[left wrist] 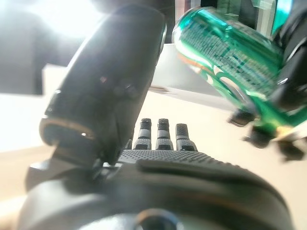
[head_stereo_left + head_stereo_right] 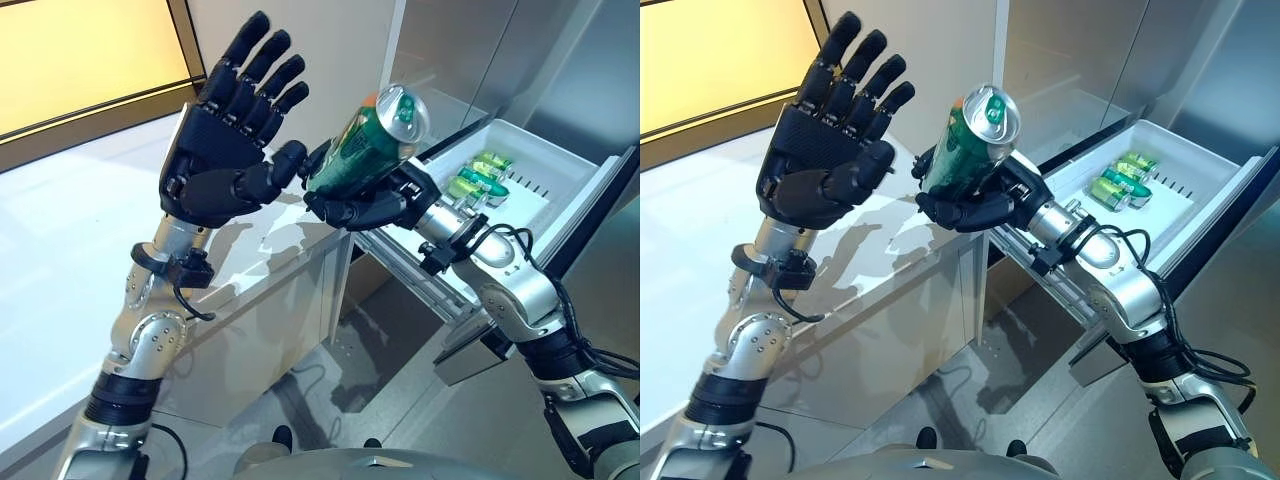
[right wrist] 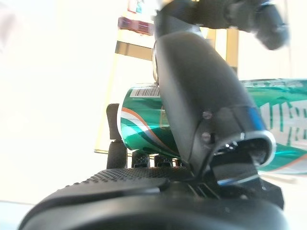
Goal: Put drinks into fridge and close the fridge
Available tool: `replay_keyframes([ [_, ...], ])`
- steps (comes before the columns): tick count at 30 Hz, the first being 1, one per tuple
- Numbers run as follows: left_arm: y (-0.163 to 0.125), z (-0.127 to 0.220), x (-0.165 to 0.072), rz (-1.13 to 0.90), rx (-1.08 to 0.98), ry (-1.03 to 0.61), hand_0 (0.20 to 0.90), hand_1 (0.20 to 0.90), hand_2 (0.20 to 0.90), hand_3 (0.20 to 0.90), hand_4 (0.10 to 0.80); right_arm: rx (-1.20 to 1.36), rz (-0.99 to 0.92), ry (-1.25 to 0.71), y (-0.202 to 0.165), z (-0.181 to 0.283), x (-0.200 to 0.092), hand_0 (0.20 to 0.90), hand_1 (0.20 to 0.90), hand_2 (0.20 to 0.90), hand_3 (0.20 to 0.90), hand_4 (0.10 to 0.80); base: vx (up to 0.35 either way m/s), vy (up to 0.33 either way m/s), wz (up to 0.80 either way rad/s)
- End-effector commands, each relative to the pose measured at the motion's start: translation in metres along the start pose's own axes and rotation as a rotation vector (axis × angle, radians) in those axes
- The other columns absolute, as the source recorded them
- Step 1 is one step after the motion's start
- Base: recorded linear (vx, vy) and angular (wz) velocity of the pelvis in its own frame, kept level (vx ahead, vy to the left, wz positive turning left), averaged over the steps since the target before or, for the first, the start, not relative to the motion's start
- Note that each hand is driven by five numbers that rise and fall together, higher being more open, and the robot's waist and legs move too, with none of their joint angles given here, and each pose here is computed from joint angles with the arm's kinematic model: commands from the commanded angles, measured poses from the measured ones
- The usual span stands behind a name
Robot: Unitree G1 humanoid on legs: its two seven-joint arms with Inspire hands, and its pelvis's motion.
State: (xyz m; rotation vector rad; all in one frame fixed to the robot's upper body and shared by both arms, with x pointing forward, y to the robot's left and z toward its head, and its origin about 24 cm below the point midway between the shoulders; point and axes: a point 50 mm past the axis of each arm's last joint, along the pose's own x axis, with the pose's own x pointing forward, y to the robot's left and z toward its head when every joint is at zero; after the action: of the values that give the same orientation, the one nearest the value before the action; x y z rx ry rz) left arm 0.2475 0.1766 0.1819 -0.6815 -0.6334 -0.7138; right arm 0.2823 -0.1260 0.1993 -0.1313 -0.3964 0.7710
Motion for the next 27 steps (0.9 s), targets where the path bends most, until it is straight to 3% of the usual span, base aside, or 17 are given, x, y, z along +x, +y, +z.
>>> replay_keyframes([
  [1,-0.010,0.012,0.005,-0.127,-0.238,-0.160,0.900,0.900,0.900,0.900,0.800,-0.100,-0.036,-0.498,-0.005,0.091,-0.007,0.300,0.300,0.300,0.200,0.100,0.000,0.000,0.00],
  [5,-0.017,-0.004,-0.002,-0.137,-0.519,-0.214,0.900,0.900,0.900,0.900,0.800,-0.105,-0.059,-0.514,-0.005,0.097,-0.015,0.300,0.300,0.300,0.200,0.100,-0.032,-0.005,-0.04],
  [13,-0.050,-0.029,-0.013,-0.404,-1.036,-0.268,0.900,0.900,0.900,0.900,0.800,-0.182,-0.160,-0.508,-0.017,0.099,-0.033,0.300,0.300,0.300,0.200,0.100,-0.051,-0.005,-0.04],
  [17,-0.071,-0.046,-0.010,-0.497,-1.172,-0.256,0.900,0.900,0.900,0.900,0.800,-0.185,-0.195,-0.481,-0.020,0.095,-0.037,0.300,0.300,0.300,0.200,0.100,-0.050,-0.007,-0.04],
  [20,-0.080,-0.059,-0.011,-0.475,-1.257,-0.240,0.900,0.900,0.900,0.900,0.800,-0.175,-0.207,-0.458,-0.022,0.089,-0.044,0.300,0.300,0.300,0.200,0.100,-0.038,-0.012,-0.09],
  [23,-0.077,-0.070,-0.014,-0.328,-1.284,-0.172,0.900,0.900,0.900,0.900,0.800,-0.171,-0.226,-0.436,-0.025,0.084,-0.052,0.300,0.300,0.300,0.200,0.100,-0.034,-0.023,-0.18],
  [27,-0.070,-0.093,-0.044,-0.221,-1.393,-0.145,0.900,0.900,0.900,0.900,0.800,-0.171,-0.257,-0.415,-0.033,0.078,-0.069,0.300,0.300,0.300,0.200,0.100,-0.030,-0.025,-0.11],
])
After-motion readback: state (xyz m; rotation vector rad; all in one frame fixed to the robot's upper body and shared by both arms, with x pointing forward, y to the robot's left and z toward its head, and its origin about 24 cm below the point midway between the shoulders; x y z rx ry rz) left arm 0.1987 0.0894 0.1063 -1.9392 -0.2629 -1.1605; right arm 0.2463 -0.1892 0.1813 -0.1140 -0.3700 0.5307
